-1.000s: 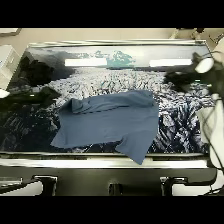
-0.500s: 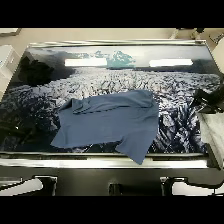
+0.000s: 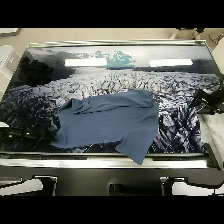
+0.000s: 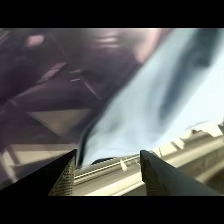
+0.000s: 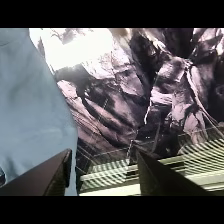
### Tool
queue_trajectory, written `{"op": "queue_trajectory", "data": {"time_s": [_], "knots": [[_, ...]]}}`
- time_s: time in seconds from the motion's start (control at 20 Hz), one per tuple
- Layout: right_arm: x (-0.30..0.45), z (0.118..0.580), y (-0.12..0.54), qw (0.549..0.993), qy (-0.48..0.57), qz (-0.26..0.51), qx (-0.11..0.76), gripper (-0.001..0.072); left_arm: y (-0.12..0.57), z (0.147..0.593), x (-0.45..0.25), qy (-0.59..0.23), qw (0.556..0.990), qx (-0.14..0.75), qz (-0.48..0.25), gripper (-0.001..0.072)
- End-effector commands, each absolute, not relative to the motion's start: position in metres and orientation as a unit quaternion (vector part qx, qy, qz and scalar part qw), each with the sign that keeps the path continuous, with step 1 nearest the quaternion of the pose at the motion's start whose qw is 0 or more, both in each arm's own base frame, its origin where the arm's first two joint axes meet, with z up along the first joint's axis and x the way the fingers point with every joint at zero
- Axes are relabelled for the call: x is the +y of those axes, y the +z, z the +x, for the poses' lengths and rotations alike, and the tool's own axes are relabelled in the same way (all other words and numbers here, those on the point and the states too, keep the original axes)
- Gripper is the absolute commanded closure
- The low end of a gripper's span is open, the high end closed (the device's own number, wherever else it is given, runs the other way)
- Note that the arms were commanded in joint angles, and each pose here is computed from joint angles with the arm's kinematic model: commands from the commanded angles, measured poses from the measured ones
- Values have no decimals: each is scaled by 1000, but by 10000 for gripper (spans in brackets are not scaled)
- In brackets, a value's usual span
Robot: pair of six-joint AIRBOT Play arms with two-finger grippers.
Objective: Fold the clothes and pants, and hang the long-sleeved shirts on hangers.
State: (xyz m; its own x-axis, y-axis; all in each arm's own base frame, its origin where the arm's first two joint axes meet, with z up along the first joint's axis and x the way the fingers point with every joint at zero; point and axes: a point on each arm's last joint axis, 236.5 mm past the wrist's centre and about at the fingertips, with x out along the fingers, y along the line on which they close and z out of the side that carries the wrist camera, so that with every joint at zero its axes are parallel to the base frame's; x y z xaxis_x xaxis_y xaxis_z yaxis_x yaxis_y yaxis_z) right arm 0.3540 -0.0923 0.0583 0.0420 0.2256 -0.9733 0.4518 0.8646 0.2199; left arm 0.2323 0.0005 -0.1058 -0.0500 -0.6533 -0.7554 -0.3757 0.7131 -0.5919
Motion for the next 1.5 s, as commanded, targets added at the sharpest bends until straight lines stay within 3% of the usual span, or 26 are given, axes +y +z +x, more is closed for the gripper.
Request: {"op": "queue_trajectory", "data": {"time_s": [0.0,0.05,0.25,0.5,0.6,0.9,1.1,1.2,1.25,1.35,1.4,1.45], "knots": [[-90,351,59,674,-80,247,692,221,-120,234,-12,-129,587,726,-334,279],[-90,350,59,672,-79,247,694,221,-121,237,-14,-128,590,726,-328,402],[-88,344,55,663,-75,245,704,221,-115,232,-22,-151,580,730,-329,685],[-46,293,-19,569,-26,286,771,216,-107,231,-23,-160,585,727,-323,687],[-19,286,-49,555,0,328,765,214,-103,233,-23,-158,591,723,-321,687],[16,306,-90,580,15,412,703,214,-87,240,-19,-146,618,706,-313,687],[44,321,-109,610,24,370,701,211,-78,245,-18,-132,632,696,-316,687],[64,322,-117,607,32,356,710,151,-73,246,-18,-129,637,691,-317,687],[73,321,-117,606,41,349,714,210,-70,248,-18,-130,642,686,-317,687],[82,323,-106,611,71,330,716,622,-61,254,-20,-129,651,674,-324,687],[83,328,-94,618,90,322,711,678,-54,261,-20,-126,660,664,-330,687],[81,338,-77,636,105,308,700,679,-42,271,-19,-129,676,647,-328,688]]}}
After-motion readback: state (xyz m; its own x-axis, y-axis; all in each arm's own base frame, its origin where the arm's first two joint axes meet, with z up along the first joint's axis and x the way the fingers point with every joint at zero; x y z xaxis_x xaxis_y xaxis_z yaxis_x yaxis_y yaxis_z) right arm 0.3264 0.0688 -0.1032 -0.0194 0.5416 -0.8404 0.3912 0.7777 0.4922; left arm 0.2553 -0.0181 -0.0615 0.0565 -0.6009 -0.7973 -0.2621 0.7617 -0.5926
